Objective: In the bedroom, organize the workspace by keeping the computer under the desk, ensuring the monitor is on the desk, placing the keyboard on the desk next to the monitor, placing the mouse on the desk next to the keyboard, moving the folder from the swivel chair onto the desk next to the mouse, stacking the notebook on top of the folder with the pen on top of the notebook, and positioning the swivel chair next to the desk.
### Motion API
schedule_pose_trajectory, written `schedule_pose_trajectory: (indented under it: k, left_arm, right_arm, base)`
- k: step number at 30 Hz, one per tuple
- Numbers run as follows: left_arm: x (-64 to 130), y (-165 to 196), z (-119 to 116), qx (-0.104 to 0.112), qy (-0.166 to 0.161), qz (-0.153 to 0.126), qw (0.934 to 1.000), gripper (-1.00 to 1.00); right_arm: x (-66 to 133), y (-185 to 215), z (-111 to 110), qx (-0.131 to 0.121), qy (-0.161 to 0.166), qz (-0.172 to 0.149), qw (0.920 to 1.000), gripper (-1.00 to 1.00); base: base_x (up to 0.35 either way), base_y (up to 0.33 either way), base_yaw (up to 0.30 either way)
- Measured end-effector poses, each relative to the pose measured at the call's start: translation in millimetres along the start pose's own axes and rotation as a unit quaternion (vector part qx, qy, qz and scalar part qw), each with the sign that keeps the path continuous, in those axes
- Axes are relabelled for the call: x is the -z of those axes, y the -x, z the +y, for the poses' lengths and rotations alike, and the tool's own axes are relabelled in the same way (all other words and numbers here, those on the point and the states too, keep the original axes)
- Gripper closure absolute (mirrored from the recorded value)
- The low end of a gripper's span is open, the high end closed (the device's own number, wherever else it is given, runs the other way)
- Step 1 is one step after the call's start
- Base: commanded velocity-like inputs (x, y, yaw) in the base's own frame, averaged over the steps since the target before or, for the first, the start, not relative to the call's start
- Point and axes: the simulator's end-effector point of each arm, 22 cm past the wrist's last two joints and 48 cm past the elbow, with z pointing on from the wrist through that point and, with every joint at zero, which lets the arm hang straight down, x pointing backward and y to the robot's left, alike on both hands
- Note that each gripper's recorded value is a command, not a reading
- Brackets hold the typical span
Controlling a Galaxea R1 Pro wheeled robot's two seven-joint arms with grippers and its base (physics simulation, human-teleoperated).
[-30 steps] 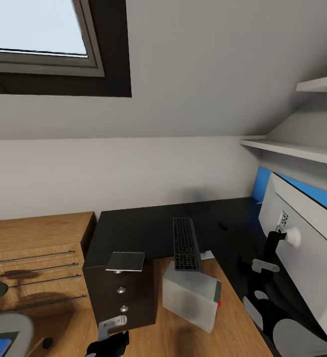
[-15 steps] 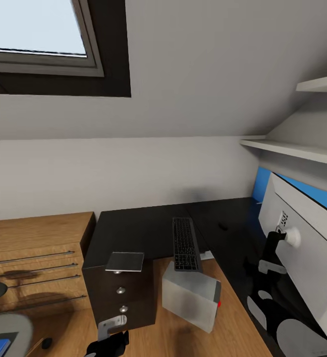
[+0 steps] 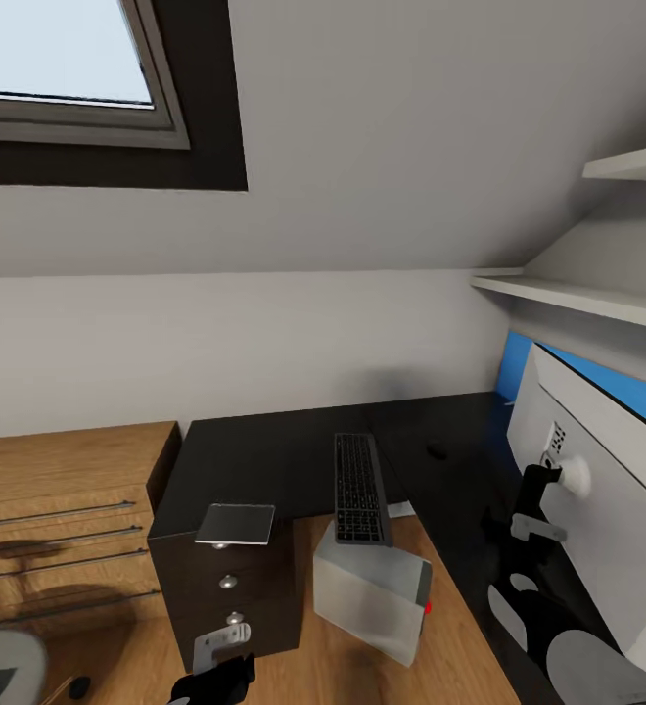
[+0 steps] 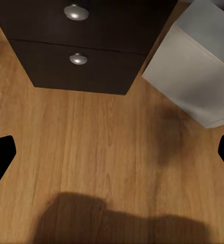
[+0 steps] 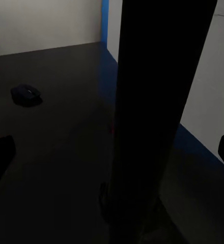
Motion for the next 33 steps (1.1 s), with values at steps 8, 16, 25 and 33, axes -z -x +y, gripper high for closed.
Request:
schedule_pose_trajectory:
  k: [8,16,25,33]
  left_arm:
    - [-0.4,-2,1,-0.001,0.001,0.001,1.0000,-1.00]
    - [-1.7,-5,2,-0.003,0.003,0.005,1.0000,-1.00]
    - [-2.9,-9,4,-0.004,0.005,0.009,0.9999,-1.00]
    - [-2.7,-17,-2,-0.014,0.002,0.014,0.9998,-1.00]
  right_arm:
    - [0.0,0,0,0.000,0.000,0.000,1.0000,-1.00]
    - [0.1,0,0,0.000,0.000,0.000,1.0000,-1.00]
    - [-0.1,1,0,0.000,0.000,-0.001,1.0000,-1.00]
    - [0.0,1,0,-0.001,0.000,-0.001,1.0000,-1.00]
  base:
    - [0.013,-0.010,0.000]
    - [0.115,-0.084,0.000]
    - [0.023,-0.017,0.000]
    - [0.058,-0.022,0.000]
